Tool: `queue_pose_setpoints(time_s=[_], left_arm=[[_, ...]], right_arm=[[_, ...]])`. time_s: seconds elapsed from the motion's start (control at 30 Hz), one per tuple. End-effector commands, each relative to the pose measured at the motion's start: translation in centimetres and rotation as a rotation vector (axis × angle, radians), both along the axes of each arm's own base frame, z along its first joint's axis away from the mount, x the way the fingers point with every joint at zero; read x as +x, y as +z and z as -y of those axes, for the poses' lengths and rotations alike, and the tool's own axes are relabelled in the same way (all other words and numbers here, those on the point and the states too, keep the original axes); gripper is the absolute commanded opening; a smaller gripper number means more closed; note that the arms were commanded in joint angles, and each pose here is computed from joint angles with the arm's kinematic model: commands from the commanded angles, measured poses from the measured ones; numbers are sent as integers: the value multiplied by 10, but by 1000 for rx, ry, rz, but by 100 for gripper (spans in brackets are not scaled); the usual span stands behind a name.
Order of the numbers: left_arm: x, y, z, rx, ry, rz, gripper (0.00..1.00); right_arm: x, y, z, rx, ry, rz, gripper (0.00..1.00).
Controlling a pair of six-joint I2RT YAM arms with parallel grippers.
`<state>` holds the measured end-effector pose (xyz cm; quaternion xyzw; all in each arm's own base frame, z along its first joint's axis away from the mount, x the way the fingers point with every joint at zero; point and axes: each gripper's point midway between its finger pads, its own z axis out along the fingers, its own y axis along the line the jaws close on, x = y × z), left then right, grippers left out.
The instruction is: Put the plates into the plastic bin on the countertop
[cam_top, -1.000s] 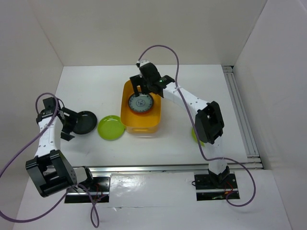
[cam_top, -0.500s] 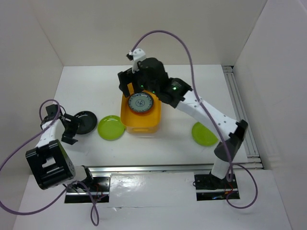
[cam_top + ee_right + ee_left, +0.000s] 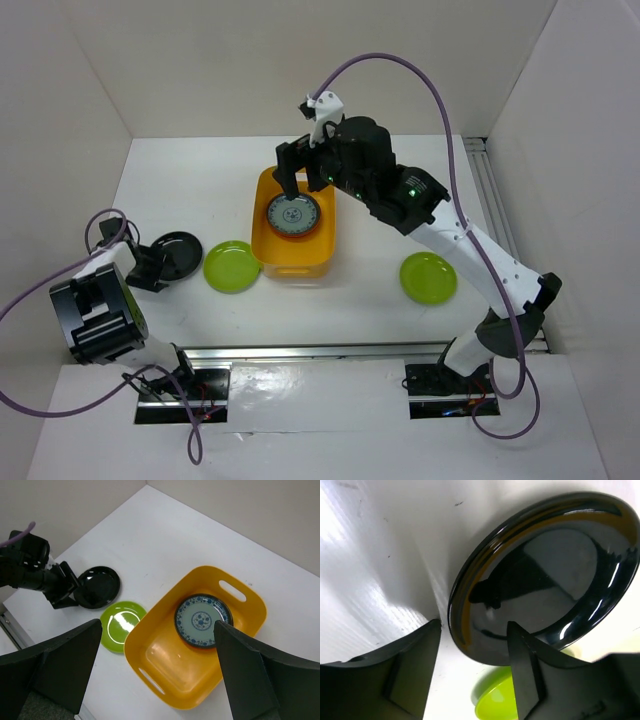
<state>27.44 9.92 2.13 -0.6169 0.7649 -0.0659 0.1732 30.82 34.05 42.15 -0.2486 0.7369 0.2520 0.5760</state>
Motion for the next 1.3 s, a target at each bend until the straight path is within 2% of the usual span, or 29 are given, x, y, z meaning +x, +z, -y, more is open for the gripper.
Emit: queue_pose_setpoints(time_s=[0.0, 0.07, 0.17, 0.3, 0.4, 0.53, 0.57, 0.63, 0.77, 0.87, 0.97, 1.1, 1.27], left_arm=[[-7, -24, -2, -11, 25, -61, 62], [-9, -27, -3, -9, 28, -76, 59], [-12, -34, 0, -21, 31, -111, 25], [-14, -36, -2, -27, 44, -155, 15], [-7, -34, -4, -38, 42, -157, 0], [24, -7, -6, -55, 0, -42, 0], [39, 16, -11, -29, -5, 31, 0], [49, 45, -9, 11, -30, 79, 0], [93, 153, -6, 157, -66, 325, 0], [116, 218, 27, 232, -181, 477, 0], [128, 256, 77, 244, -308, 568, 0], [137, 267, 150, 200, -489, 621, 0], [148, 246, 230, 185, -689, 588, 0]], right_arm=[[-6, 3, 13, -35, -12, 12, 100], [-6, 7, 13, -35, -10, 24, 100], [-8, 15, 16, -20, -10, 36, 100], [-7, 26, 24, -6, -30, 50, 100], [-10, 28, 27, -6, -30, 50, 100], [-10, 38, 41, 7, -67, 68, 100], [-12, 44, 46, 11, -78, 74, 100], [-10, 49, 54, 23, -120, 81, 100], [-1, 37, 75, 0, -235, 63, 100], [16, 18, 108, 10, -398, 29, 100], [38, -11, 142, 16, -510, -40, 100], [51, -39, 162, 14, -556, -104, 100], [52, -53, 162, 1, -548, -134, 100]])
